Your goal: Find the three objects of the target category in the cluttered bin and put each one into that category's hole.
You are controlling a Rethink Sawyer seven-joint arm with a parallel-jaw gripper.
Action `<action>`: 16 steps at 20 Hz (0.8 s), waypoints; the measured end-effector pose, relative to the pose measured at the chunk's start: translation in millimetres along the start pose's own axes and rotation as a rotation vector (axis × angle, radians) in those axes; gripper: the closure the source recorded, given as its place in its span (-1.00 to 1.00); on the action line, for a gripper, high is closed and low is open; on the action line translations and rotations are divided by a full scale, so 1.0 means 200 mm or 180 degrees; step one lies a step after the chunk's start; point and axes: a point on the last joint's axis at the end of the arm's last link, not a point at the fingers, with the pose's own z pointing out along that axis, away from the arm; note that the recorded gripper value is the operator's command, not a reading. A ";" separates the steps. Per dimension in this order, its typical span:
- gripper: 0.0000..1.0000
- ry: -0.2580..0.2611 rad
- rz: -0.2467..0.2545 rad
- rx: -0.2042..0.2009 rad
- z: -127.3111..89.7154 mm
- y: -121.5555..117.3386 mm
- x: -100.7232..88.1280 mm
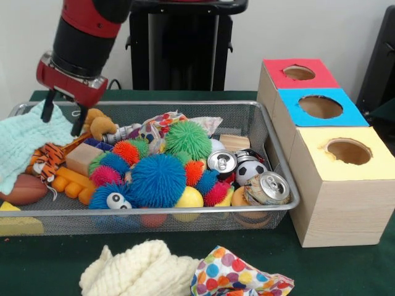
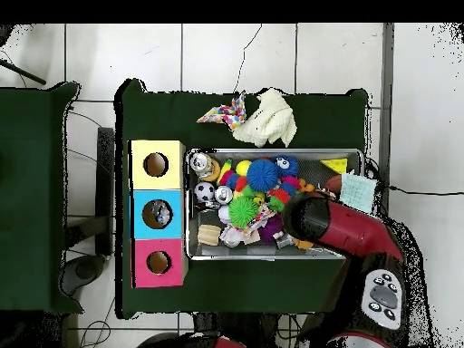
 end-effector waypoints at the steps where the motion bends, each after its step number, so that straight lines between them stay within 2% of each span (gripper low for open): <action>1: -1.00 0.0029 0.0008 0.0003 -0.01 -0.01 0.00; 2: -1.00 0.0107 0.0022 0.0009 -0.02 -0.03 0.02; 5: -1.00 0.0159 0.0030 0.0002 -0.04 -0.04 0.03; 14: -1.00 0.0189 0.0065 -0.0002 -0.04 -0.06 0.04; 16: -1.00 0.0224 0.0106 -0.0004 -0.02 -0.10 0.06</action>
